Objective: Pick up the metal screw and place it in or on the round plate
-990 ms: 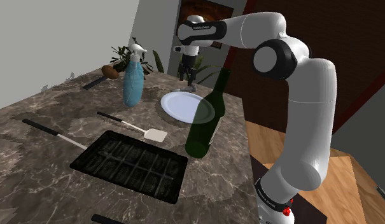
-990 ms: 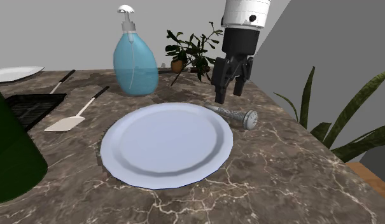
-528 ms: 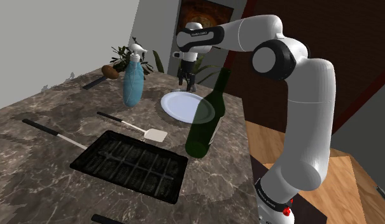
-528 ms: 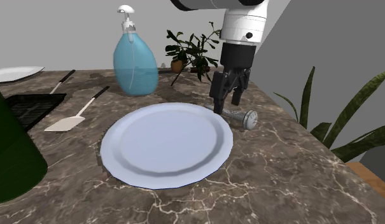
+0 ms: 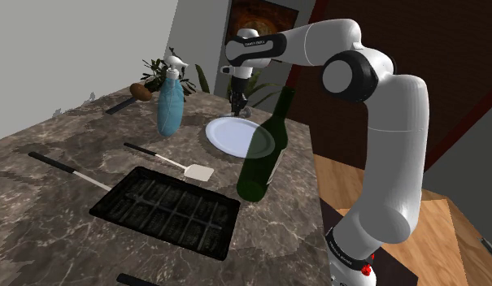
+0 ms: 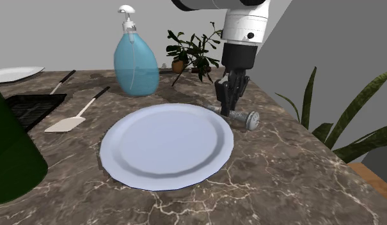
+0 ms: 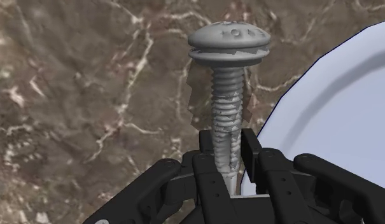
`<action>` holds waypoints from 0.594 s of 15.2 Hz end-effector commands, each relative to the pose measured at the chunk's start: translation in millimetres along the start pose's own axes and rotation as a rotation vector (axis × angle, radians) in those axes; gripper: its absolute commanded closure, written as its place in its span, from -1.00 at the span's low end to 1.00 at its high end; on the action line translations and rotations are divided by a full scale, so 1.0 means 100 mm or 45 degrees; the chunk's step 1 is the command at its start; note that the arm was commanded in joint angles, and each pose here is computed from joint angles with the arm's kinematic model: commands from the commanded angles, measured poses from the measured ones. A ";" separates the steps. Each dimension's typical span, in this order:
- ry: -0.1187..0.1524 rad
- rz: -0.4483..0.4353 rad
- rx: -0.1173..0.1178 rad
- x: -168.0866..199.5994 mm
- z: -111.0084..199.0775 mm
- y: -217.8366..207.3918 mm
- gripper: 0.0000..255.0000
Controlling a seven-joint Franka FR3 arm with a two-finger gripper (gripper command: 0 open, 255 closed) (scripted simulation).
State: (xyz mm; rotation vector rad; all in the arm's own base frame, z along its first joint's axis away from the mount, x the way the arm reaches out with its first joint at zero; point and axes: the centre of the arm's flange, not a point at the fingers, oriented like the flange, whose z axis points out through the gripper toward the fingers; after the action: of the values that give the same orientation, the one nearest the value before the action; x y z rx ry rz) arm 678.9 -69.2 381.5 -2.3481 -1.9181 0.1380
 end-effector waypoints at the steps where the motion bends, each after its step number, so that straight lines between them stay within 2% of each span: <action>1: 0.000 -0.001 0.003 0.00 0.01 0.00 1.00; 7: 0.000 -0.001 0.003 0.00 0.01 0.00 1.00; 9: 0.000 -0.001 0.003 0.00 -0.10 -0.02 1.00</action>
State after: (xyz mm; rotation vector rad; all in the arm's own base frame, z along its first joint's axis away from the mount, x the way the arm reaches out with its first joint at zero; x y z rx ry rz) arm 677.9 -69.0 387.4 -2.3464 -1.9181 0.1394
